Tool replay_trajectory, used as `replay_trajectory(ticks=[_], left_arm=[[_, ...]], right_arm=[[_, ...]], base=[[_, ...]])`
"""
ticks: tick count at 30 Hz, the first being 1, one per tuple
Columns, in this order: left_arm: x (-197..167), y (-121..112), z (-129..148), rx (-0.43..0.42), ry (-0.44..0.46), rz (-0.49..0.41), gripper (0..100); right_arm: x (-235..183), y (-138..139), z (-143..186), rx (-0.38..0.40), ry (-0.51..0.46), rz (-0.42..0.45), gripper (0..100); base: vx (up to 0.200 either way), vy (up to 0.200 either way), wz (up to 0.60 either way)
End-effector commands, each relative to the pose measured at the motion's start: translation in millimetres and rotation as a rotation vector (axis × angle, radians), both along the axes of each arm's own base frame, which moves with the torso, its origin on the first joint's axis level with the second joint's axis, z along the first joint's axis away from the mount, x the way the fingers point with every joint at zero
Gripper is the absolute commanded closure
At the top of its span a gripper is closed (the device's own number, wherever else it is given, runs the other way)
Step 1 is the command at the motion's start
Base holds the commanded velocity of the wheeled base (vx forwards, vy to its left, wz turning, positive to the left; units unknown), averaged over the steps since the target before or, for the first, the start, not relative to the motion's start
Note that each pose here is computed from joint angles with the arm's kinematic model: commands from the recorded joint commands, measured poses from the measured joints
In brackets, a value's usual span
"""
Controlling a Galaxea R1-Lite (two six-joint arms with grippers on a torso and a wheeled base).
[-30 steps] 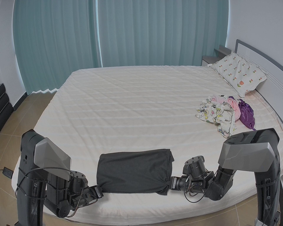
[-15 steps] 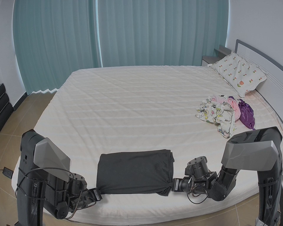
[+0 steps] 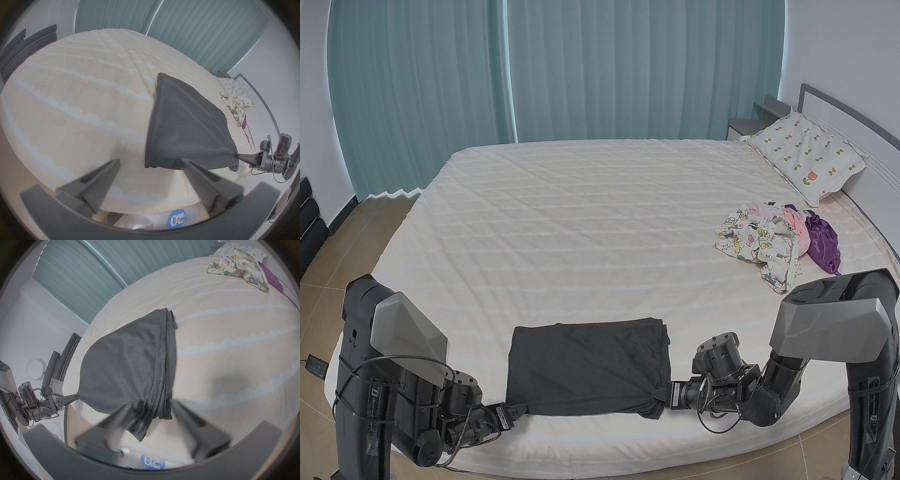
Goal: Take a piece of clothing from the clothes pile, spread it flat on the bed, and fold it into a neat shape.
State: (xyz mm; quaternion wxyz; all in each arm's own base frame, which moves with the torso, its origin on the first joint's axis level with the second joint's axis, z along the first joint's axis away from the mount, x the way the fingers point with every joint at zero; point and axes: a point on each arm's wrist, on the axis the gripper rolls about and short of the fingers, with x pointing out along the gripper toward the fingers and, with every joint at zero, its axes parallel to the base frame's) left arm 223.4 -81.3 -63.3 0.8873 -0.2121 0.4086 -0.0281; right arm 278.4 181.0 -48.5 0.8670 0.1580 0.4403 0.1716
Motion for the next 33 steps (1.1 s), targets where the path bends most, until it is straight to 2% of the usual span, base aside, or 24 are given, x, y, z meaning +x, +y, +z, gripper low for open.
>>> replay_trajectory(ticks=[1,9,16,17,20,26,28,31,33], left_arm=[[1,0,3,-0.008,-0.021,0.001,0],[11,16,29,-0.021,-0.129,0.053,0],[8,34,84,-0.072,-0.322,0.123,0],[6,37,99,-0.084,-0.384,0.133,0],[-4,42,120,-0.094,-0.460,0.147,0],[-25,52,150,-0.106,-0.585,0.182,0],[-32,56,164,-0.103,-0.647,0.220,0],[-44,59,181,-0.107,-0.723,0.225,0],[-53,61,187,-0.048,-0.742,0.230,0]], right_arm=[[2,0,4,0.011,-0.016,-0.001,0],[4,-12,27,0.045,-0.055,-0.043,0],[-5,-50,82,0.105,-0.172,-0.175,0],[-13,-59,99,0.114,-0.217,-0.217,0],[-37,-73,128,0.127,-0.295,-0.264,0],[-91,-97,176,0.176,-0.473,-0.291,0],[-112,-107,186,0.160,-0.552,-0.299,0],[-139,-120,192,0.109,-0.645,-0.290,0],[-157,-130,192,0.080,-0.699,-0.279,0]], base=[[0.000,0.000,0.00],[0.000,0.000,0.00],[0.000,0.000,0.00],[0.000,0.000,0.00],[0.000,0.000,0.00],[0.000,0.000,0.00],[0.000,0.000,0.00],[0.000,0.000,0.00],[0.000,0.000,0.00]])
